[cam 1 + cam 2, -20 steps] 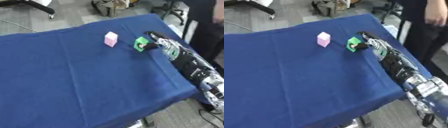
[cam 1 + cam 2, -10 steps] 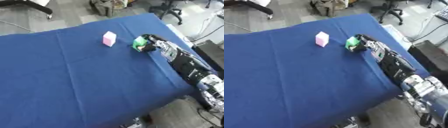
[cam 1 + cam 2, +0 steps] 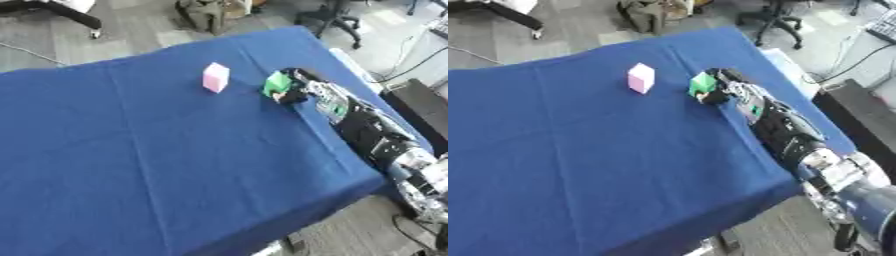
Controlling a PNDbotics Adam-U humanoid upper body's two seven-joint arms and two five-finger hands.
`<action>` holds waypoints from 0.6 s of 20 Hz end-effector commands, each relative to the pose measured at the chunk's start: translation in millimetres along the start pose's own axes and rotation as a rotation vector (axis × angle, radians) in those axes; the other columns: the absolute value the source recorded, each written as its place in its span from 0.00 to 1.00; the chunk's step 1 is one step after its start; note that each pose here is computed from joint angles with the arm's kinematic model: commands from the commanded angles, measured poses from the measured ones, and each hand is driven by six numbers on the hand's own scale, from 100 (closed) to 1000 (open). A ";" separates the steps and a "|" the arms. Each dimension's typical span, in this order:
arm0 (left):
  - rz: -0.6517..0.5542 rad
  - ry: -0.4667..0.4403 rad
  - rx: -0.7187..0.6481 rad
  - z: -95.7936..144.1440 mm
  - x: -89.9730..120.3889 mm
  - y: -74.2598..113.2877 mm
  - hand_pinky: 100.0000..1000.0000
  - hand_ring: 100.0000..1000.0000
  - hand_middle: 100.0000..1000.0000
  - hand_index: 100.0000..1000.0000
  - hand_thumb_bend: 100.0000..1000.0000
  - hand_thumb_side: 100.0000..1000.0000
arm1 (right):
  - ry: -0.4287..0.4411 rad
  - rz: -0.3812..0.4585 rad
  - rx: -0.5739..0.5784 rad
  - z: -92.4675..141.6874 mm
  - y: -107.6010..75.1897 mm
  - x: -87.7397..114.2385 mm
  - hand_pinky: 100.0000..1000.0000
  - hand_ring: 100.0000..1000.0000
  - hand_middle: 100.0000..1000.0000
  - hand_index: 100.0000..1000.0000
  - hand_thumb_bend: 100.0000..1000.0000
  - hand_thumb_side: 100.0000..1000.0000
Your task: Pick up the objects with one hand, pass them to the other hand, and then place them into the box on the other side of the table.
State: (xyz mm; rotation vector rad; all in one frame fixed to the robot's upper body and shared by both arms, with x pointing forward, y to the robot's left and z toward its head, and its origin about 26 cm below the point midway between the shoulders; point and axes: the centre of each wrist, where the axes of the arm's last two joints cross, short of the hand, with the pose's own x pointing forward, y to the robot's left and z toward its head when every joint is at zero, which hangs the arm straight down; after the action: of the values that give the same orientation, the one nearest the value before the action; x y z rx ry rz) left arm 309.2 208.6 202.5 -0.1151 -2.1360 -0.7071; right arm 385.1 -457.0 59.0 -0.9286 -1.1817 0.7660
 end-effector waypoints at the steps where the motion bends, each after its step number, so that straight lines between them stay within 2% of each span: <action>1: -0.021 -0.023 0.001 -1.9 7.4 5.5 0.81 0.88 0.72 0.73 0.51 0.70 | -0.032 0.011 -0.092 -1.4 -20.0 4.7 0.78 0.82 0.52 0.85 0.00 0.27; 4: -0.018 -0.014 0.007 -1.3 5.0 5.5 0.81 0.88 0.72 0.73 0.50 0.70 | -0.114 -0.003 -0.131 -1.1 -24.7 21.0 0.77 0.82 0.51 0.83 0.00 0.21; 6: -0.017 -0.003 0.013 -0.5 1.9 5.8 0.81 0.88 0.72 0.73 0.50 0.71 | -0.194 -0.010 -0.156 1.3 -31.2 37.5 0.77 0.81 0.49 0.81 0.00 0.13; 10: -0.009 0.040 0.035 2.8 -8.9 6.4 0.81 0.88 0.72 0.73 0.47 0.74 | -0.394 -0.019 -0.207 14.5 -44.1 82.9 0.76 0.80 0.48 0.79 0.00 0.07; 12: -0.005 0.070 0.048 4.5 -16.3 6.3 0.81 0.88 0.72 0.73 0.46 0.76 | -0.522 -0.029 -0.232 27.4 -47.8 112.5 0.76 0.79 0.47 0.78 0.00 0.04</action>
State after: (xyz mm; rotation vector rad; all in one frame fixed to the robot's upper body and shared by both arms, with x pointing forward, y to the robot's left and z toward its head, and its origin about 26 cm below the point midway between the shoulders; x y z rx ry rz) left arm 316.8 215.4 186.0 -0.0810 -2.0712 -0.6609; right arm 385.5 -384.3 125.2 -0.9121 -1.6630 0.8642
